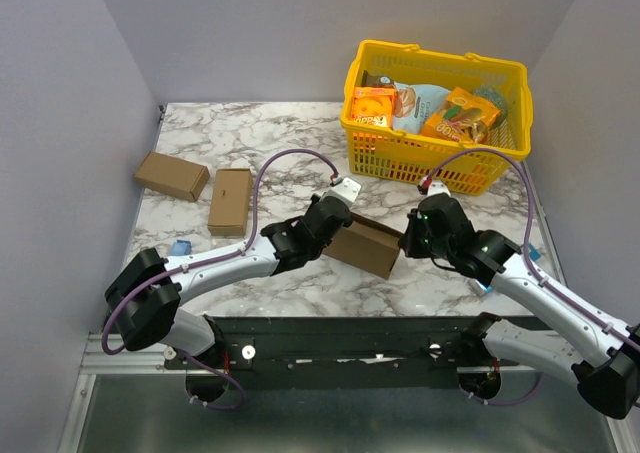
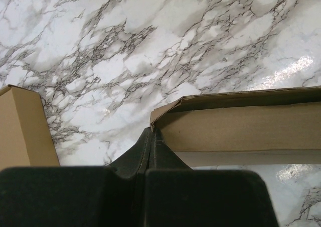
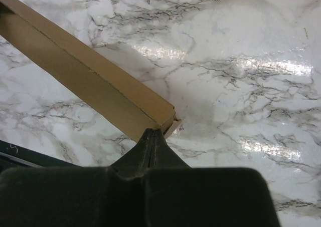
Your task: Fold the paper box
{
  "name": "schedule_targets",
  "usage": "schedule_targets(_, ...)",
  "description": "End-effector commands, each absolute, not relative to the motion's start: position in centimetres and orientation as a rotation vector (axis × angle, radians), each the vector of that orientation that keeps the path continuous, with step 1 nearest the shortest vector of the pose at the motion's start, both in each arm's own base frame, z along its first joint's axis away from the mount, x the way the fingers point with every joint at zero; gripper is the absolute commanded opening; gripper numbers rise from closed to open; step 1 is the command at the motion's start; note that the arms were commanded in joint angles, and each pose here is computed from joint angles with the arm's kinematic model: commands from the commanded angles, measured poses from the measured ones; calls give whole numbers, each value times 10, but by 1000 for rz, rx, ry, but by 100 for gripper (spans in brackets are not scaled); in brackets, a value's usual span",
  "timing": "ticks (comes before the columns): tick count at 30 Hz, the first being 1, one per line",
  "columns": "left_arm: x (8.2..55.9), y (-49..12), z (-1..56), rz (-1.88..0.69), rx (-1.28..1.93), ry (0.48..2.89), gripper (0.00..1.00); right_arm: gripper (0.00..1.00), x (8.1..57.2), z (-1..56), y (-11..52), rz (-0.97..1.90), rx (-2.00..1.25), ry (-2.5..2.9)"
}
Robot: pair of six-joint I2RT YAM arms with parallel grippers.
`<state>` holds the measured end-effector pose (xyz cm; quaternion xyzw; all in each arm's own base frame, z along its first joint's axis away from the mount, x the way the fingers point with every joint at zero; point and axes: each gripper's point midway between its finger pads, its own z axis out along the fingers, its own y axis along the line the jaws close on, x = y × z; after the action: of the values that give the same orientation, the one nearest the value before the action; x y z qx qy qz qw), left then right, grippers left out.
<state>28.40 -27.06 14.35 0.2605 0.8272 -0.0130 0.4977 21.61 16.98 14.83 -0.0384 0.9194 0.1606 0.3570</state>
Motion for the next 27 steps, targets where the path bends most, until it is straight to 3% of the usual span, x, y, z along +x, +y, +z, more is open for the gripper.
schedule_targets(1, 237, -263, 75, -43, 823, 2226, 0, 1, 176, 112, 156, 384, -120, 2565)
schedule_targets(16, 235, -266, 75, -72, 889, 2185, 0, 1, 172, 117, 146, 351, -115, 2551)
schedule_targets(17, 236, -268, 76, -79, 905, 2169, 0, 15, 173, 121, 145, 346, -124, 2542)
schedule_targets(19, 235, -269, 75, -89, 927, 2161, 0, 32, 175, 133, 143, 346, -131, 2516)
schedule_targets(20, 234, -268, 75, -85, 940, 2157, 0, 46, 175, 137, 143, 347, -139, 2505)
schedule_targets(27, 234, -267, 77, -91, 945, 2145, 0, 78, 185, 166, 149, 407, -230, 2373)
